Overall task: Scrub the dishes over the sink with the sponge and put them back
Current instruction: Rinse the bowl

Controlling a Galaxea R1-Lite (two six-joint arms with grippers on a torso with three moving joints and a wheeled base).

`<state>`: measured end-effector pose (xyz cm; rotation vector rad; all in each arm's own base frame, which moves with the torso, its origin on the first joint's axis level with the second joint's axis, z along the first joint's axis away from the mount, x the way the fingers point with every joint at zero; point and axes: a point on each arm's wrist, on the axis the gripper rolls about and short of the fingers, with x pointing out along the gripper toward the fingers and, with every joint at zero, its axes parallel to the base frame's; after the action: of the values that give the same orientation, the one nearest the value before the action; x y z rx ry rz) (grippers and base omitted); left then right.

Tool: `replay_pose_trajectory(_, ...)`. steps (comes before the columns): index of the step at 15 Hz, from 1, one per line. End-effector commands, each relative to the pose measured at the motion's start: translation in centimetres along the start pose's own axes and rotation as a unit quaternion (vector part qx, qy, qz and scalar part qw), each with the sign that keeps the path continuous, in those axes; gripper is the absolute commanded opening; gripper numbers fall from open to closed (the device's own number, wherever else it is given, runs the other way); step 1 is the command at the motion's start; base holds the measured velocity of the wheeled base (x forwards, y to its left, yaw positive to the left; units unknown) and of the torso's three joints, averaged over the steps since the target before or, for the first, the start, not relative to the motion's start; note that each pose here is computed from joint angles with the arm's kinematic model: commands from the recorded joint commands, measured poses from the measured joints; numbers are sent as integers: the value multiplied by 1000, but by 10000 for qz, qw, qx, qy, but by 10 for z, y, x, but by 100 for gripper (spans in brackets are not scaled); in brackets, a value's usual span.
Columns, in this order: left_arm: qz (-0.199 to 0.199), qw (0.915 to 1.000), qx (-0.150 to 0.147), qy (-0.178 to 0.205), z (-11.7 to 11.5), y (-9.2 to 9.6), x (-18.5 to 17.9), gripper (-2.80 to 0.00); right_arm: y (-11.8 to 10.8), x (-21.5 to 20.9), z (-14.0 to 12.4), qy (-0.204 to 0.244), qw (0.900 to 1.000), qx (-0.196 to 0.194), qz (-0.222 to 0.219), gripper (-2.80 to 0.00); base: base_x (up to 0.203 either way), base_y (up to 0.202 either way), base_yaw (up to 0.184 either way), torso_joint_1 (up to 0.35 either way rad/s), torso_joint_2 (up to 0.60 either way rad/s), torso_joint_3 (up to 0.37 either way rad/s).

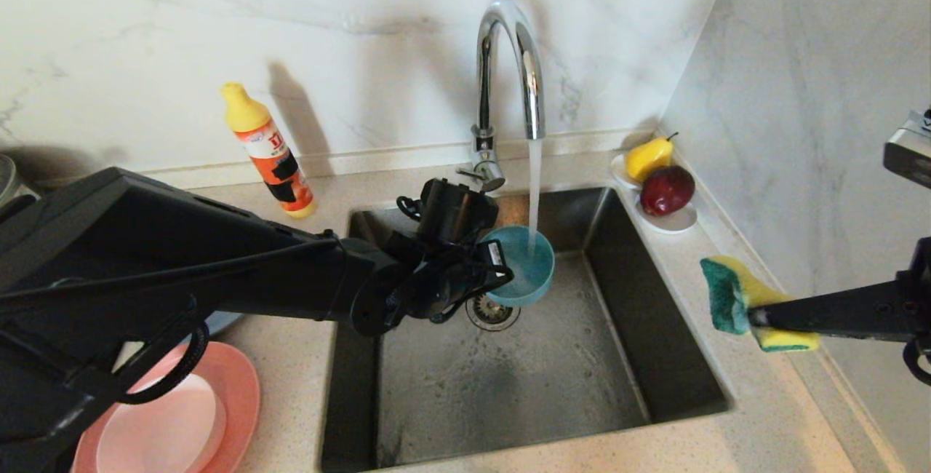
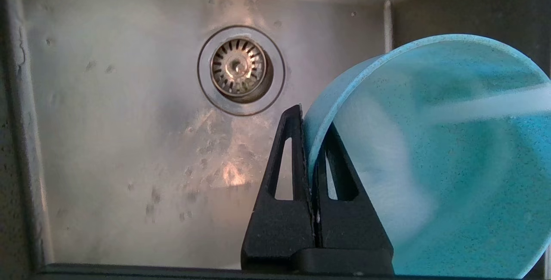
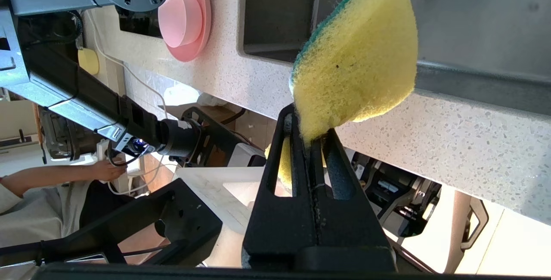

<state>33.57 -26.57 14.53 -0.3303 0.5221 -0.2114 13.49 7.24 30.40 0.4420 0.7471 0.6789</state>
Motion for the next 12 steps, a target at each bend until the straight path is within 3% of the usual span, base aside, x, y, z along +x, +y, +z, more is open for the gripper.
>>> replay_pose_trajectory(1,-20,10000,-13,-2,0,-1,-2,-280,0,0,-1,28,10000,30,3,-280,0,0,0,0,0,0)
replay_pose_trajectory(6,102,9999,131,-15,3,12,-30,-280,-2,0,-4,48,10000,38,1,-280,0,0,0,0,0,0)
replay_pose_trajectory(8,222,9987,432,-171,7,29,-52,-280,-3,2,-5,73,10000,50,-12,-280,0,0,0,0,0,0)
replay_pose_trajectory(10,326,9922,878,-820,12,41,-66,-280,-5,6,-4,122,9999,83,-38,-280,0,0,0,0,0,0)
replay_pose_trajectory(12,362,9802,1148,-1574,18,50,-80,-280,-7,7,-7,179,9997,120,-69,-280,0,0,0,0,0,0)
